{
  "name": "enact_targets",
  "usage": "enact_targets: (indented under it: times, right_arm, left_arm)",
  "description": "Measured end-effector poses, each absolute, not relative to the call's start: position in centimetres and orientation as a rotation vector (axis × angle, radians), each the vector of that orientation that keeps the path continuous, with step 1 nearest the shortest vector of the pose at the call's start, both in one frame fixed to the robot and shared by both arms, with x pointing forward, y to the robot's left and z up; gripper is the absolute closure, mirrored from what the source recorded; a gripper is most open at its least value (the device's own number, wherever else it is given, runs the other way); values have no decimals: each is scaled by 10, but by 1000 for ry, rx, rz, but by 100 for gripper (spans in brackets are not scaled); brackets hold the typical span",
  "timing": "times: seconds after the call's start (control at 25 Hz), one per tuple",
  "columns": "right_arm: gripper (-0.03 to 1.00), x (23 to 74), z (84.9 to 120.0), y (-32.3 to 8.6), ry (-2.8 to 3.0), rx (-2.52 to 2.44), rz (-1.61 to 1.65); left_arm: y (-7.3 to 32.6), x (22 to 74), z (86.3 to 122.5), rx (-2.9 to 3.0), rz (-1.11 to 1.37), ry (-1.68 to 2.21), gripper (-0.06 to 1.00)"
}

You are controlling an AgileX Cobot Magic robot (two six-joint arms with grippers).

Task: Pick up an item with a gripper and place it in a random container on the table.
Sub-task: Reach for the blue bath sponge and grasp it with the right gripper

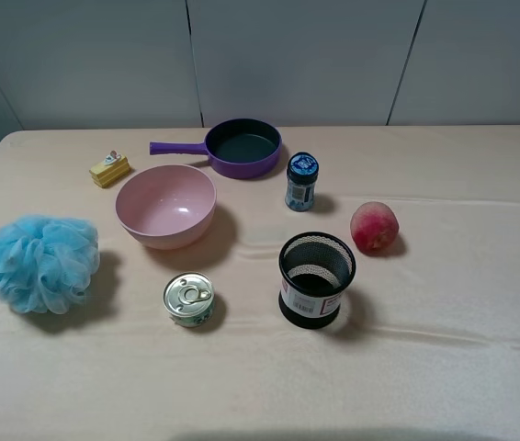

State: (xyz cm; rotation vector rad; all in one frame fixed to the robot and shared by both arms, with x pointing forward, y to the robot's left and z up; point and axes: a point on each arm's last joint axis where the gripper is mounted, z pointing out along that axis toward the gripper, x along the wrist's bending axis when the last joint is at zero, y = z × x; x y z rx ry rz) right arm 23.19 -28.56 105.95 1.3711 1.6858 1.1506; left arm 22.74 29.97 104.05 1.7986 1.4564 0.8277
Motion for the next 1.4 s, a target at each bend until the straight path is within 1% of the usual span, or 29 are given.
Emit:
enact_targets:
  times: [0.28, 0.64, 0.92, 1.12, 1.4]
  right_arm:
    - [27, 241, 1085, -285, 1704, 1384, 1133]
    - [27, 278, 1123, -282, 1818, 1385, 1037]
    - [27, 302, 1149, -276, 1892, 1354, 1042]
    - [27, 320, 1154, -267, 2019, 1286, 1030]
    - [27, 343, 1146, -247, 2185, 1213, 1016]
  left_arm:
    - [300, 227, 1040, 1799, 828, 1456, 2]
    - [300, 227, 1040, 1799, 828, 1456, 2]
    - [300, 227, 1040, 1799, 828, 1456, 2]
    - [300, 227, 1040, 1799, 828, 1456, 2]
    - [300, 227, 1040, 1799, 828, 1456, 2]
